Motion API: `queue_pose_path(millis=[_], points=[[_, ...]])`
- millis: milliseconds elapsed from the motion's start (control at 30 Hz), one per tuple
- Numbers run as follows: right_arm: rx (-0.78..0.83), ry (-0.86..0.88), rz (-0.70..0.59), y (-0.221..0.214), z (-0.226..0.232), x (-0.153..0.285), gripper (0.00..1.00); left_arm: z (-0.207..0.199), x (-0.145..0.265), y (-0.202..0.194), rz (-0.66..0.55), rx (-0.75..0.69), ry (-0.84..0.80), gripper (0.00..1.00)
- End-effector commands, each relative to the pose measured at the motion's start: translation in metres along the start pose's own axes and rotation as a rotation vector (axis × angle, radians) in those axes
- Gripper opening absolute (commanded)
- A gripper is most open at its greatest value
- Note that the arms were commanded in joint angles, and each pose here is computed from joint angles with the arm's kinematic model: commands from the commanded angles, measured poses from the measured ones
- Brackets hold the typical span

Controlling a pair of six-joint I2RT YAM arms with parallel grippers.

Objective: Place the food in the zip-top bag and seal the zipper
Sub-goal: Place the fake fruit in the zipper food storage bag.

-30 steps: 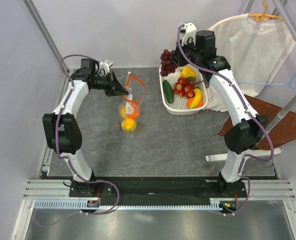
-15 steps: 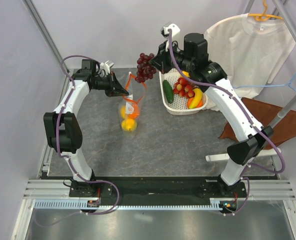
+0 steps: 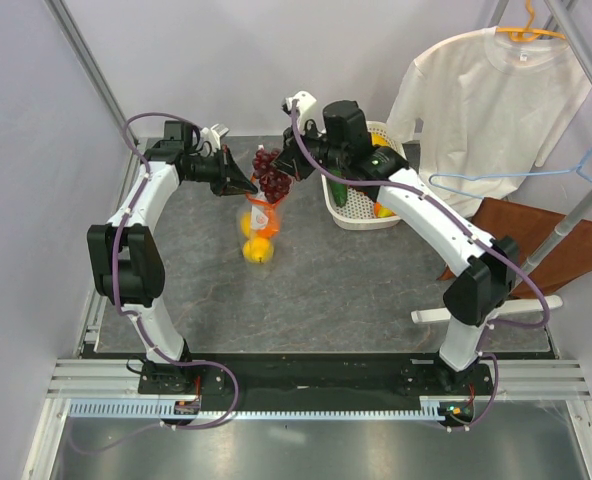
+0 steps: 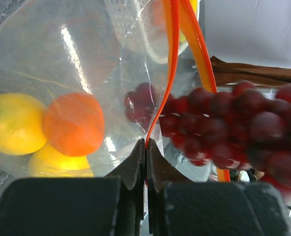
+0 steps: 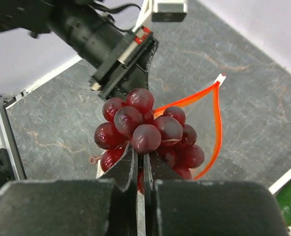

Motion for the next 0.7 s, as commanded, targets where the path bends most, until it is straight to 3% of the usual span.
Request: queue_pose_path(millis=[0, 167, 200, 233, 267, 367, 433, 533, 667], points=[[0.005, 0.044, -0.088, 0.015, 0.006, -0.014, 0.0, -0.015, 0.011, -0.002, -0.016, -0.068, -0.041, 0.02], [-0.002, 0.03, -0.016, -0.011, -0.001, -0.033, 0.0, -0.022, 0.015, -0.002, -0.02, -0.088, -0.07, 0.02], [-0.003, 0.02, -0.007, -0.013, -0.004, -0.035, 0.06, -0.024, 0.016, -0.002, -0.021, -0.096, -0.084, 0.02], [-0.016, 0.01, 0.024, -0.021, -0.008, -0.04, 0.13, -0.025, 0.016, -0.002, -0.02, -0.098, -0.093, 0.02], [-0.018, 0.009, 0.034, -0.022, -0.008, -0.042, 0.3, -0.027, 0.017, -0.002, -0.021, -0.101, -0.103, 0.02], [-0.02, 0.028, 0.039, -0.016, -0.003, -0.037, 0.64, -0.034, 0.02, -0.001, -0.022, -0.105, -0.142, 0.02], [-0.028, 0.027, 0.026, -0.009, 0.002, -0.026, 0.82, -0.039, 0.023, 0.0, -0.028, -0.115, -0.16, 0.02], [-0.081, -0.008, 0.018, -0.007, -0.001, -0.009, 0.87, -0.041, 0.026, 0.002, -0.036, -0.123, -0.166, 0.02], [-0.229, -0.123, 0.032, -0.019, -0.038, 0.004, 0.86, -0.039, 0.026, 0.002, -0.032, -0.116, -0.166, 0.02]])
Point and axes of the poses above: each gripper's point midway between its finger pads, its own x axis back along the fingers, its own z axis along the line the jaws close on, y = z × x, the point moved 7 cm from there along x, back along the fingers, and after that the axes turned 11 degrees about -x, right-handed, at the moved point
